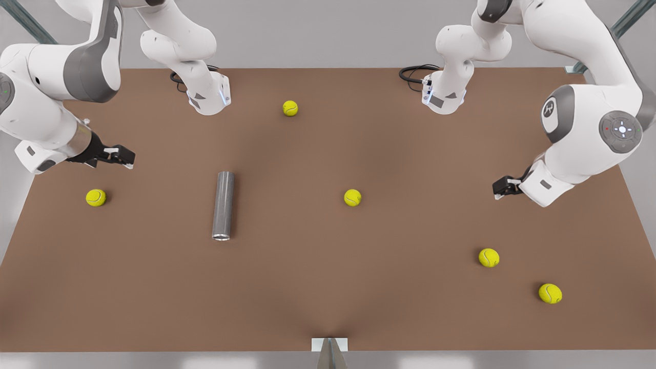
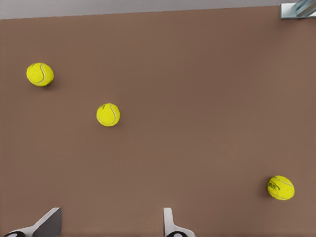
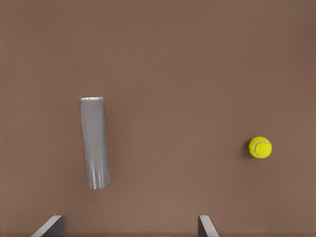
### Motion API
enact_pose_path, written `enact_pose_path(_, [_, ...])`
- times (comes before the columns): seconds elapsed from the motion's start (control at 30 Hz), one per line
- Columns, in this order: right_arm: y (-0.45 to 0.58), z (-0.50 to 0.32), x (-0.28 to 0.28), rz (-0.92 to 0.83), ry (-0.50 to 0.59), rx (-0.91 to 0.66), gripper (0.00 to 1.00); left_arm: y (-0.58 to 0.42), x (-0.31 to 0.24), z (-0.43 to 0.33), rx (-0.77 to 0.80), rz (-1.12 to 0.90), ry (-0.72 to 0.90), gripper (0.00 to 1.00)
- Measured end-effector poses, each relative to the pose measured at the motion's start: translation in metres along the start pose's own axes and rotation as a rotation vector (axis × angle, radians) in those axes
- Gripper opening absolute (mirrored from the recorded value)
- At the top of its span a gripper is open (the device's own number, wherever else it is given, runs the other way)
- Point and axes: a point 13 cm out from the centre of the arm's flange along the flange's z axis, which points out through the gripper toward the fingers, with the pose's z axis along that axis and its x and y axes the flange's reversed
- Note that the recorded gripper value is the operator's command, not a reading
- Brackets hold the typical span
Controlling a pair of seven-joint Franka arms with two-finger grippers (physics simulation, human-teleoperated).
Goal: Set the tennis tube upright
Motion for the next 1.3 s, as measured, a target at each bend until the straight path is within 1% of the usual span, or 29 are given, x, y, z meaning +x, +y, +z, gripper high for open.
enact_pose_path(0.07, [-0.001, 0.004, -0.002, 0.004, 0.007, 0.0, 1.0, 0.001, 0.0, 0.001, -0.001, -0.002, 0.001, 1.0])
enact_pose_path(0.13, [0.012, 0.051, -0.018, -0.015, 0.1, 0.007, 1.0, 0.002, -0.001, 0.002, -0.002, -0.004, 0.003, 1.0])
enact_pose_path(0.23, [0.081, 0.129, -0.035, -0.117, 0.23, 0.026, 1.0, 0.002, -0.001, 0.004, -0.003, -0.007, 0.006, 1.0])
enact_pose_path(0.3, [0.122, 0.172, -0.036, -0.173, 0.274, 0.039, 1.0, 0.003, 0.0, 0.005, -0.003, -0.008, 0.009, 1.0])
enact_pose_path(0.4, [0.131, 0.23, -0.029, -0.178, 0.299, 0.039, 1.0, 0.004, -0.001, 0.012, -0.004, -0.011, 0.02, 1.0])
enact_pose_path(0.6, [0.13, 0.318, -0.023, -0.159, 0.237, 0.022, 1.0, 0.005, -0.003, 0.019, -0.005, -0.016, 0.031, 1.0])
enact_pose_path(0.7, [0.14, 0.345, -0.022, -0.17, 0.165, 0.011, 1.0, 0.006, -0.003, 0.02, -0.005, -0.018, 0.032, 1.0])
enact_pose_path(0.87, [0.163, 0.354, -0.026, -0.165, 0.037, -0.017, 1.0, 0.007, -0.004, 0.024, -0.006, -0.019, 0.038, 1.0])
enact_pose_path(0.97, [0.16, 0.38, -0.012, -0.136, 0.023, -0.021, 1.0, 0.008, -0.005, 0.025, -0.007, -0.02, 0.038, 1.0])
enact_pose_path(1.13, [0.162, 0.395, -0.013, -0.096, -0.013, -0.029, 1.0, 0.012, -0.006, 0.028, -0.007, -0.024, 0.04, 1.0])
enact_pose_path(1.3, [0.17, 0.42, -0.01, -0.081, 0.0, -0.024, 1.0, 0.012, -0.007, 0.03, -0.007, -0.022, 0.043, 1.0])
